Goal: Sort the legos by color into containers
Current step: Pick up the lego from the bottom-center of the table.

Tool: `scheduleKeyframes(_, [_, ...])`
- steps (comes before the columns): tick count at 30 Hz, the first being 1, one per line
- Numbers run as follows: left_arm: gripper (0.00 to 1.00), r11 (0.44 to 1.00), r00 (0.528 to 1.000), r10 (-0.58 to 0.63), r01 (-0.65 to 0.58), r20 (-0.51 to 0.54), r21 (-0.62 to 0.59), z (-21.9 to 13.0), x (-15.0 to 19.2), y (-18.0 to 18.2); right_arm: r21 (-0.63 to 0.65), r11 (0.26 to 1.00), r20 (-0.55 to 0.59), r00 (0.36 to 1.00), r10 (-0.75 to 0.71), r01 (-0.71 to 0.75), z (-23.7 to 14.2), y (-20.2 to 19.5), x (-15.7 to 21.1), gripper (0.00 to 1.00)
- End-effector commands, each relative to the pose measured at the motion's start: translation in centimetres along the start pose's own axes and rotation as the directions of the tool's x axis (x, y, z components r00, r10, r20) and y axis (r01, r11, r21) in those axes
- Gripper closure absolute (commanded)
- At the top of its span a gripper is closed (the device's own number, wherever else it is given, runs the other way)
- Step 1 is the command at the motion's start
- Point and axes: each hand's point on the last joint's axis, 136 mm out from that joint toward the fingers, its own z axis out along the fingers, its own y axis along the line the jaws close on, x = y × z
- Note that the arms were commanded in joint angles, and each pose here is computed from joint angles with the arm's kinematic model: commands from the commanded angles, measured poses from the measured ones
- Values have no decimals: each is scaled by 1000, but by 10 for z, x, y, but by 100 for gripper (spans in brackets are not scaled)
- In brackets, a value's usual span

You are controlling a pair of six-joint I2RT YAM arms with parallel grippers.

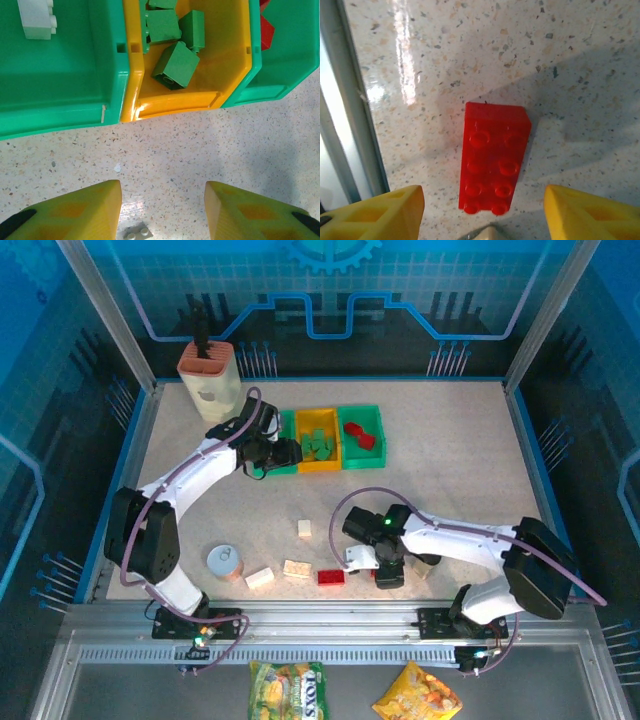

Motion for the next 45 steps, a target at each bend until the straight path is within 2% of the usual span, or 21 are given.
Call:
scheduleKeyframes(1, [52,1000,1000,22,-21,15,-6,-8,-4,2,14,1000,-21,1000,16,-16,13,-2,-3,35])
scheduleKeyframes(6, [52,1000,1000,21,-21,4,-5,-6,-3,2,17,999,-54,998,40,-39,32,-5,-1,35])
scheduleKeyframes(15, [52,1000,1000,19,-19,-7,-11,-3,-2,4,-37,997,-41,997,66,-68,37,1,-4,45])
scheduleKeyframes(24, [52,999,1000,20,-20,-1,-25,-2,-3,7,-25,997,31,997,69,-68,22,0,-10,59])
scheduleKeyframes(35, [52,999,1000,23,-22,5,-42,-6,-4,12,-29,996,87,992,92,-89,15,-5,-16,68])
scheduleKeyframes(40, [52,998,1000,18,-18,5,-54,-9,-1,17,-33,992,139,982,128,-125,10,-14,-24,71])
scheduleKeyframes(45, [52,997,999,16,-13,39,-78,-17,1,25,-3,975,239,947,215,-220,-4,-39,-37,73])
